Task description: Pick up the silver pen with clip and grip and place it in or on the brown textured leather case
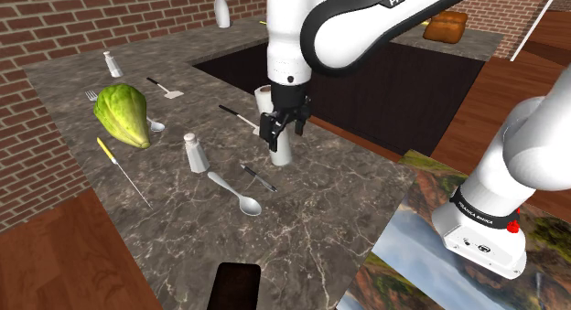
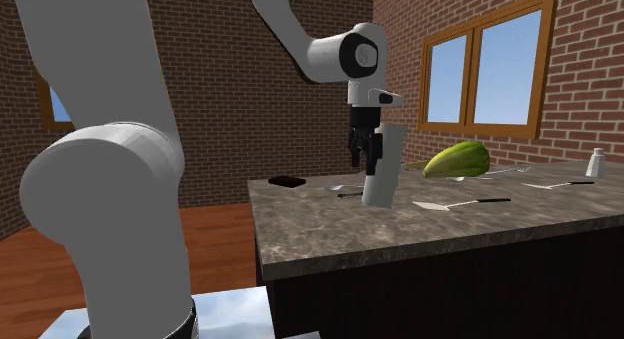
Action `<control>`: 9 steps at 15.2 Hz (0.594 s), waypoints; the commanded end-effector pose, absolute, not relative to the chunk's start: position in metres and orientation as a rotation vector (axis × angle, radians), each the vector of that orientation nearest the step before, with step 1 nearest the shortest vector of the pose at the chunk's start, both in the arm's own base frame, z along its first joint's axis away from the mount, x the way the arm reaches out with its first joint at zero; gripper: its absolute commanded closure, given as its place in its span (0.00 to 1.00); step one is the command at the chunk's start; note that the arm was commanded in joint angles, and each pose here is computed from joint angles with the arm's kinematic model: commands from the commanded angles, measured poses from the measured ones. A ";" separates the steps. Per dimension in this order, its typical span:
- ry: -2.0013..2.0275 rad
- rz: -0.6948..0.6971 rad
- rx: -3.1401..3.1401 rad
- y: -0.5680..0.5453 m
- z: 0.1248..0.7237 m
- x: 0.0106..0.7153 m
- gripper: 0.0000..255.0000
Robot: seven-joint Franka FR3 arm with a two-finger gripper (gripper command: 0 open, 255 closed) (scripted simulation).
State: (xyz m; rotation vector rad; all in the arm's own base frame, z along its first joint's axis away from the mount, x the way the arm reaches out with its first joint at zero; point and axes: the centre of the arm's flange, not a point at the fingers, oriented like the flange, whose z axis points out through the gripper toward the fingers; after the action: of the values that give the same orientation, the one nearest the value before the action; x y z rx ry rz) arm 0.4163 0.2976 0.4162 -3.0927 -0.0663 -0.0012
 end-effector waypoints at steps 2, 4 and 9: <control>-0.077 0.000 -3.078 0.330 0.397 0.426 0.00; -0.085 0.001 -3.069 0.351 0.385 0.433 0.00; -0.092 0.002 -3.061 0.372 0.358 0.440 0.00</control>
State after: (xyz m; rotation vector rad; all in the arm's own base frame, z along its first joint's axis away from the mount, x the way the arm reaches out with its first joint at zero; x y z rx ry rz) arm 0.4392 0.3698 0.3631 -3.0620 -0.0917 0.0030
